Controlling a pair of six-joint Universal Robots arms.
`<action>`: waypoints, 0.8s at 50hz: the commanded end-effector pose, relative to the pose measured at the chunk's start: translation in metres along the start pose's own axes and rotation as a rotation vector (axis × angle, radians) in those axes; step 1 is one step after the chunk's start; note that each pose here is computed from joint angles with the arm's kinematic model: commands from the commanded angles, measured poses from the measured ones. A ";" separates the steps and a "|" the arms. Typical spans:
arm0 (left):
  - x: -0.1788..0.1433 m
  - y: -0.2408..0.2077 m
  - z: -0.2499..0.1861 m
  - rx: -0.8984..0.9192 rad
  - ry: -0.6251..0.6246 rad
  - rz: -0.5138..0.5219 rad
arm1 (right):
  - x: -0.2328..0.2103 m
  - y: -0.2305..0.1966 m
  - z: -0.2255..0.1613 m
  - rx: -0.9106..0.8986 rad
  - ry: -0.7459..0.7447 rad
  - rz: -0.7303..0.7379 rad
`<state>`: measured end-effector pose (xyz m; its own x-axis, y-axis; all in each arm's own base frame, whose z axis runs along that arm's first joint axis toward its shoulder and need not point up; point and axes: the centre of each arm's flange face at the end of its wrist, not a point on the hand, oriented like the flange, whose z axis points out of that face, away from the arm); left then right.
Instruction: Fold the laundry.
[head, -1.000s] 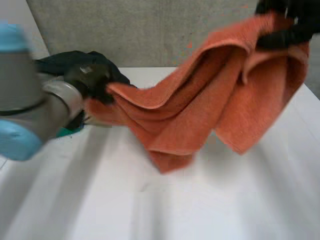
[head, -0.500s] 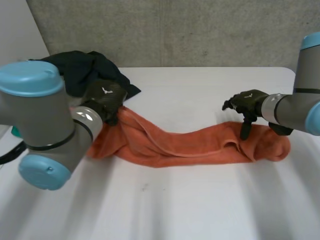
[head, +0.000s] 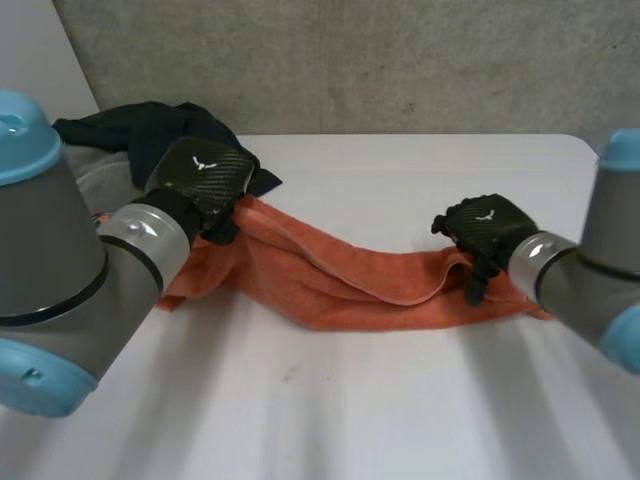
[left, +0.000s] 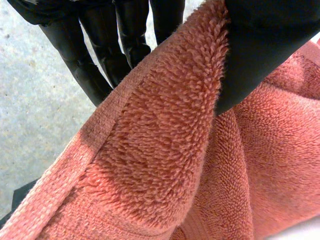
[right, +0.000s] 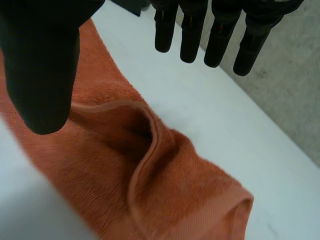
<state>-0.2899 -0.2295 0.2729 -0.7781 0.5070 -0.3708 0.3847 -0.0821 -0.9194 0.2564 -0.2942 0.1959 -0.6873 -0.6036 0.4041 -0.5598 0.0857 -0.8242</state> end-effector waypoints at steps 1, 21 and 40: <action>-0.001 -0.002 -0.008 -0.008 0.006 -0.005 | -0.016 0.022 0.048 0.045 0.040 -0.068; -0.015 0.027 0.018 -0.101 -0.018 0.028 | 0.022 -0.015 -0.004 -0.076 0.025 -0.157; -0.034 -0.013 0.086 -0.106 -0.087 0.238 | 0.080 -0.069 0.001 -0.001 0.181 -0.256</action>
<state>-0.2952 -0.2803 0.2168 -0.5946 0.6096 -0.5243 0.7083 0.0885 -0.7004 0.2245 -0.2943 0.2284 -0.3940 -0.7455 0.5376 -0.8722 0.1187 -0.4746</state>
